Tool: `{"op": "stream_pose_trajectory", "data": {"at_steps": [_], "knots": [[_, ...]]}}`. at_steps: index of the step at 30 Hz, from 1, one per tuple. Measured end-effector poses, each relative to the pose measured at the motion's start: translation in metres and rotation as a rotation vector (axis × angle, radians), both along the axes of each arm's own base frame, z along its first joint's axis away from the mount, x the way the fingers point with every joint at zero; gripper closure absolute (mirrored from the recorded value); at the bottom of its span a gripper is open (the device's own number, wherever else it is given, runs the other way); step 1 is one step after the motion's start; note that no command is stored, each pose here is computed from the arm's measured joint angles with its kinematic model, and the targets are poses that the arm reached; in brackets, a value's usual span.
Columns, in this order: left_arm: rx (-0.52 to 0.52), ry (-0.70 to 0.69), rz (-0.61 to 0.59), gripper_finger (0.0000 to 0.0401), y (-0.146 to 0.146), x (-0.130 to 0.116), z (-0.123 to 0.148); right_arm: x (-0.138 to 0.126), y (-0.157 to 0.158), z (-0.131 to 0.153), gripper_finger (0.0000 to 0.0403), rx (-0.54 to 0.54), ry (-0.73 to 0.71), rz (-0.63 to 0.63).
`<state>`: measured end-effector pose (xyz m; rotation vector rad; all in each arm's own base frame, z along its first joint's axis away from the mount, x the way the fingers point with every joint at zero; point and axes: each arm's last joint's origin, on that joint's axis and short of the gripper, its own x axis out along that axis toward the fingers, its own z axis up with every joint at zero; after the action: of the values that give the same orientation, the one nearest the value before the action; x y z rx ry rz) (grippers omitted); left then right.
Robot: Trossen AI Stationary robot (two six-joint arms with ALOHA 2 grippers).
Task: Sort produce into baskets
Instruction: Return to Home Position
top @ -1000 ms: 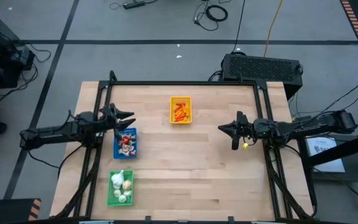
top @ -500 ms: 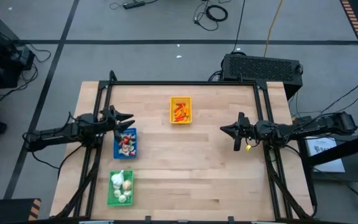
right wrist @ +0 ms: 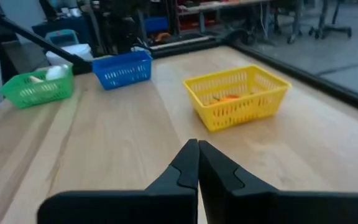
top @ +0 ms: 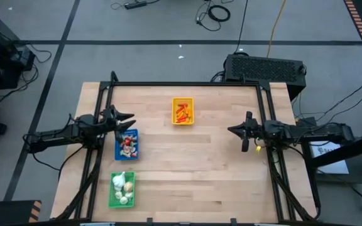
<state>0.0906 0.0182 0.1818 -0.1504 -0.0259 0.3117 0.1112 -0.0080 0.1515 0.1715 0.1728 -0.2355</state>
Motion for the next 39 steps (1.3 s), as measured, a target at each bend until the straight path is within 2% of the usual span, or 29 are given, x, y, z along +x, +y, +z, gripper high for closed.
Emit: {"op": "stream_pose_trajectory", "data": {"at_steps": [3, 7, 39], "knots": [[0.003, 0.004, 0.010, 0.0239, 0.0003, -0.0001, -0.0002, -0.0016, 0.0003, 0.0028, 0.0402, -0.042, -0.021, 0.018], [0.025, 0.036, 0.125, 0.0239, 0.0034, -0.0013, -0.0024, -0.0033, 0.0005, 0.0057, 0.0402, -0.074, -0.047, 0.028], [0.023, 0.054, 0.125, 0.0239, 0.0034, -0.0014, -0.0041, -0.0032, 0.0006, 0.0053, 0.0403, -0.075, -0.042, 0.030]]}}
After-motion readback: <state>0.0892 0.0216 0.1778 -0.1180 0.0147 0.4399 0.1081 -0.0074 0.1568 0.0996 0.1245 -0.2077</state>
